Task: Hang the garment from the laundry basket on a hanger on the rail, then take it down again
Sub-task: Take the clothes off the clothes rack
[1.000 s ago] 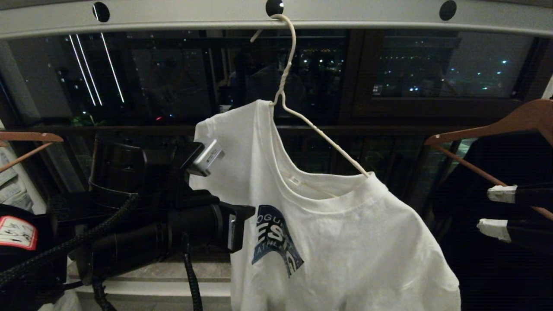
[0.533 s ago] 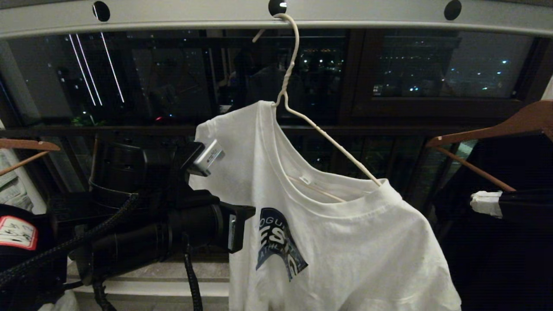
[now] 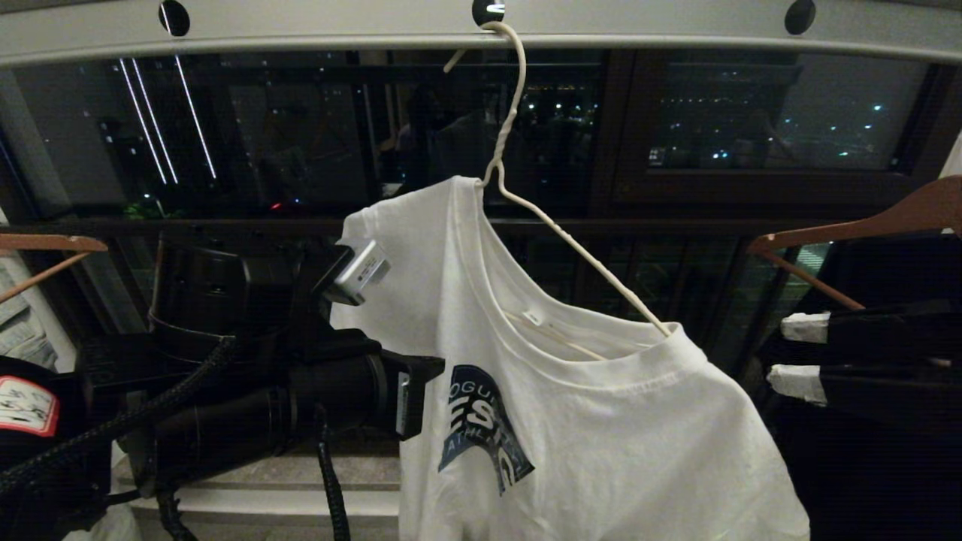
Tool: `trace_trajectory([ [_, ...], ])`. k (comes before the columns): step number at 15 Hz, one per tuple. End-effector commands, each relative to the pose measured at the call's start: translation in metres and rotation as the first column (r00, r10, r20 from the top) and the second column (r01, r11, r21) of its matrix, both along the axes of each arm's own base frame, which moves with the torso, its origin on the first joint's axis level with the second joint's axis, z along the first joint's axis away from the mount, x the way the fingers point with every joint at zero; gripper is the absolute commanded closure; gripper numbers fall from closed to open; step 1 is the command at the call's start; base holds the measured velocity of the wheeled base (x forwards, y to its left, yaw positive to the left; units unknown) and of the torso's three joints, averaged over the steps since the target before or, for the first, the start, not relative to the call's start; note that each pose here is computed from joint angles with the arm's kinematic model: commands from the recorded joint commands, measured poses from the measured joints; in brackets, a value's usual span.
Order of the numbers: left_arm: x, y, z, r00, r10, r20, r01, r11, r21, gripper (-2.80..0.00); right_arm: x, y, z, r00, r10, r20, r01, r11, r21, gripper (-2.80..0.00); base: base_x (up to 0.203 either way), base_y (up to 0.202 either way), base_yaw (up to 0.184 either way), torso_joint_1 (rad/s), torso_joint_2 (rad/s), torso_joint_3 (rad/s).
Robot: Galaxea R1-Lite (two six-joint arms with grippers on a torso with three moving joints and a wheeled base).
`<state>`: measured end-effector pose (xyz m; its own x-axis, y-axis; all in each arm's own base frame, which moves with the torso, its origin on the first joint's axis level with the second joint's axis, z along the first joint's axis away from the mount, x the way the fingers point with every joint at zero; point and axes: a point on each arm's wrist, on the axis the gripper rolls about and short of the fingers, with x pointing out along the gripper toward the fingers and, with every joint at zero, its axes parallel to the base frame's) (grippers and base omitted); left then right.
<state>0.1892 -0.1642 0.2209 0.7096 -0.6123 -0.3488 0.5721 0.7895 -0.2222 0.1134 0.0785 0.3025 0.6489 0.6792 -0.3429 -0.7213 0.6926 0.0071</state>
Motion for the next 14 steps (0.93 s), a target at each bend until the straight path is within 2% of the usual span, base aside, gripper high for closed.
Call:
trace_trajectory([
  [1, 0.001, -0.001, -0.001, 1.0, 0.001, -0.002, -0.001, 1.0, 0.0, 0.0, 0.007, 0.005, -0.004, 0.999, 0.016, -0.027, -0.017, 1.0, -0.012, -2.8, 0.0, 0.0, 0.0, 0.0, 0.0, 0.0],
  [2, 0.001, -0.001, -0.001, 1.0, 0.001, -0.002, -0.001, 1.0, 0.001, 0.0, 0.007, 0.006, -0.003, 0.999, 0.026, -0.024, -0.026, 1.0, -0.011, -2.8, 0.0, 0.0, 0.0, 0.0, 0.0, 0.0],
  [5, 0.001, -0.001, -0.002, 1.0, 0.002, -0.006, -0.002, 1.0, 0.003, 0.0, 0.016, 0.012, 0.002, 0.996, 0.059, 0.063, -0.06, 0.998, 0.003, -2.8, 0.0, 0.0, 0.0, 0.0, 0.0, 0.0],
  [9, 0.002, -0.002, -0.003, 1.0, 0.002, -0.007, -0.002, 1.0, 0.005, 0.0, 0.036, 0.025, 0.004, 0.994, 0.072, 0.077, -0.072, 0.997, -0.004, -2.8, 0.0, 0.0, 0.0, 0.0, 0.0, 0.0],
  [14, 0.002, -0.001, -0.002, 1.0, 0.002, -0.006, -0.002, 1.0, 0.004, 0.0, 0.074, 0.055, 0.019, 0.988, 0.106, 0.116, -0.106, 0.994, -0.003, -2.8, 0.0, 0.0, 0.0, 0.0, 0.0, 0.0],
])
